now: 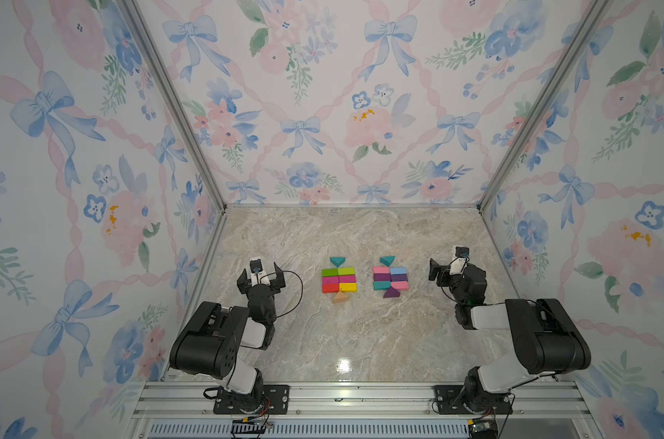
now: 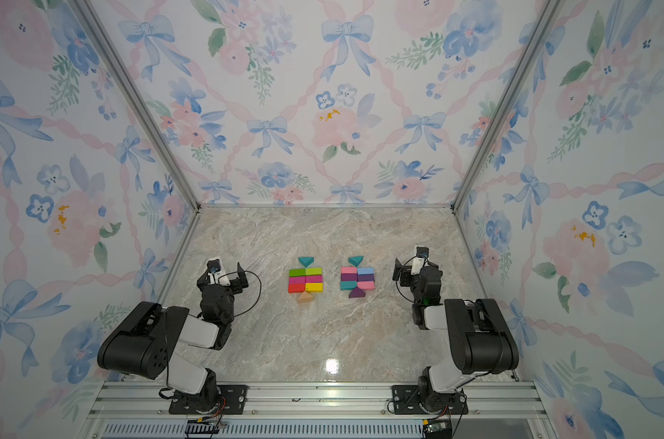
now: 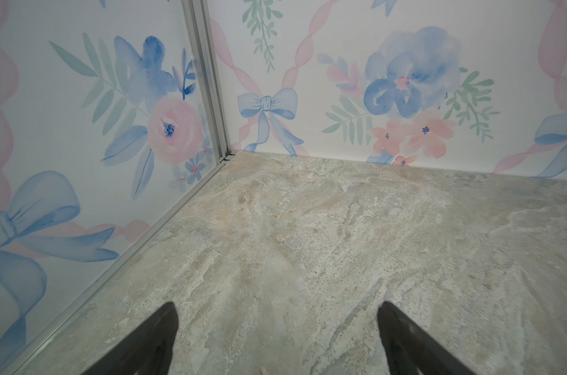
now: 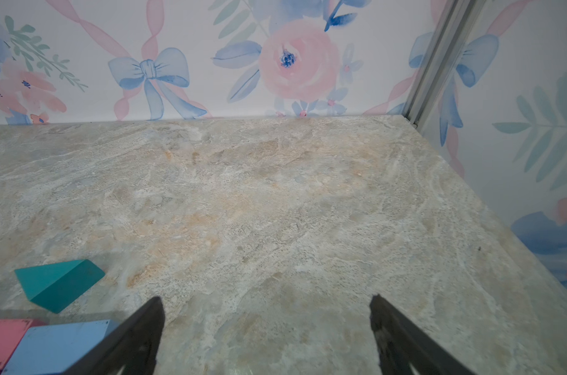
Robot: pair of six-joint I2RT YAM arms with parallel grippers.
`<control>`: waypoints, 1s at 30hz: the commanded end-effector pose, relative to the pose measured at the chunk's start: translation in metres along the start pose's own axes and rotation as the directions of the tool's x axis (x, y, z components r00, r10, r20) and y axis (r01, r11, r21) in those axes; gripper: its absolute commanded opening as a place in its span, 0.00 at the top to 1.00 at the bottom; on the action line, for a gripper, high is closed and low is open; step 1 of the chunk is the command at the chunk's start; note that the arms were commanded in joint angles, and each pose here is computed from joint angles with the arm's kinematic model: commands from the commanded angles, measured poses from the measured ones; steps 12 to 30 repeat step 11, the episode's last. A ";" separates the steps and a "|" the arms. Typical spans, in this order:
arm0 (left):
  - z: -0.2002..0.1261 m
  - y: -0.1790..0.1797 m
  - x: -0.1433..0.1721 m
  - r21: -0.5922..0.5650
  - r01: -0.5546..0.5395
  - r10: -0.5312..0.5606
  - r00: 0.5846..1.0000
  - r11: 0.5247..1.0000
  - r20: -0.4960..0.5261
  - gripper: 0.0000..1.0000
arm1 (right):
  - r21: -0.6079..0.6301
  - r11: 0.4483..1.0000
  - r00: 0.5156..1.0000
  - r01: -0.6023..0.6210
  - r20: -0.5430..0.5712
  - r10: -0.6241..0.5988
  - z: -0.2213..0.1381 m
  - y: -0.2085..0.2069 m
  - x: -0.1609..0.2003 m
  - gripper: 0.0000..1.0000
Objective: Assemble a piece of candy with building blocks
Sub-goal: Reset both arms
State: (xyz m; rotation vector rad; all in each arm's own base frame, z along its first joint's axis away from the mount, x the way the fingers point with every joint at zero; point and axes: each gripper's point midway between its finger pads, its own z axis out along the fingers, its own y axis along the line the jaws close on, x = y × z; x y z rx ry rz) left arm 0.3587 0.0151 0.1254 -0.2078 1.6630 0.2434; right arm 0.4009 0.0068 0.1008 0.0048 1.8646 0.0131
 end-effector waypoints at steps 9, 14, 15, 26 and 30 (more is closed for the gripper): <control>-0.003 -0.003 -0.007 0.013 0.010 -0.011 0.999 1.000 0.035 0.02 | -0.004 1.000 1.000 0.019 -0.023 -0.019 -0.001 0.003 0.004 0.01; -0.003 -0.003 -0.007 0.014 0.011 -0.011 0.999 1.000 0.036 0.02 | -0.005 1.000 0.999 0.031 -0.018 -0.031 -0.002 0.004 0.004 0.01; -0.003 -0.003 -0.007 0.014 0.011 -0.011 0.999 1.000 0.036 0.02 | -0.005 1.000 0.999 0.031 -0.018 -0.031 -0.002 0.004 0.004 0.01; -0.003 -0.003 -0.007 0.014 0.011 -0.011 0.999 1.000 0.036 0.02 | -0.005 1.000 0.999 0.031 -0.018 -0.031 -0.002 0.004 0.004 0.01; -0.003 -0.003 -0.007 0.014 0.011 -0.011 0.999 1.000 0.036 0.02 | -0.005 1.000 0.999 0.031 -0.018 -0.031 -0.002 0.004 0.004 0.01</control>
